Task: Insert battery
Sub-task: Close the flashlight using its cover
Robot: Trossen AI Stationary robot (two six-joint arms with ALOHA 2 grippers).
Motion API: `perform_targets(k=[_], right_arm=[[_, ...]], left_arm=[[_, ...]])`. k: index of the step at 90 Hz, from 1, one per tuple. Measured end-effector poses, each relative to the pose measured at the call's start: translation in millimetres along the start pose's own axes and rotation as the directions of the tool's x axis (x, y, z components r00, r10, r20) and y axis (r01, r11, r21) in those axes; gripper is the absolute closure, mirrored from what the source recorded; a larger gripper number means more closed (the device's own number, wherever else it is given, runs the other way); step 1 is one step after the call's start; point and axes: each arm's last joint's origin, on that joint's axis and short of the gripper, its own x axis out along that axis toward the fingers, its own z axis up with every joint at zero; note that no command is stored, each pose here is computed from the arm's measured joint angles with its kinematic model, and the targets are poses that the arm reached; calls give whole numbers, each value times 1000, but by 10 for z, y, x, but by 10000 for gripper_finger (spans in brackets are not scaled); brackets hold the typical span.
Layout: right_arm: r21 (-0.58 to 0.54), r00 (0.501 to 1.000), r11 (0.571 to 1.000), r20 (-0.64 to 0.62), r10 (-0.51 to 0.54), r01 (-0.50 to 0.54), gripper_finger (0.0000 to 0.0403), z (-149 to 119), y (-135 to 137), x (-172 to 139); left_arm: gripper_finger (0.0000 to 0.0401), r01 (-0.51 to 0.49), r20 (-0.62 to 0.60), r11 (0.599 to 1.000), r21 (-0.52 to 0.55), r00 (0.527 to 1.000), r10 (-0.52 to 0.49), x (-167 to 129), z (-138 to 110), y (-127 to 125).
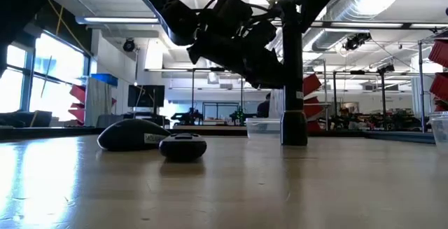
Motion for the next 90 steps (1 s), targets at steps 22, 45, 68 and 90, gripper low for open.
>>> perform_targets(k=[22, 45, 68, 90], right_arm=[[5, 1000, 1000, 7, 5, -5, 233, 4, 0, 0], [183, 1000, 983, 18, -7, 3, 268, -7, -47, -6], [467, 995, 879, -32, -99, 102, 279, -1, -51, 2], [892, 976, 418, -99, -193, 173, 275, -14, -111, 28]], left_arm=[[261, 3, 0, 1000, 0, 1000, -3, 0, -1, -1], [261, -5, -1, 1000, -6, 1000, 5, 0, -2, 1], [261, -61, 3, 998, -13, 998, 61, -19, -4, 77], [261, -91, 16, 995, -37, 996, 91, -45, -11, 172]])
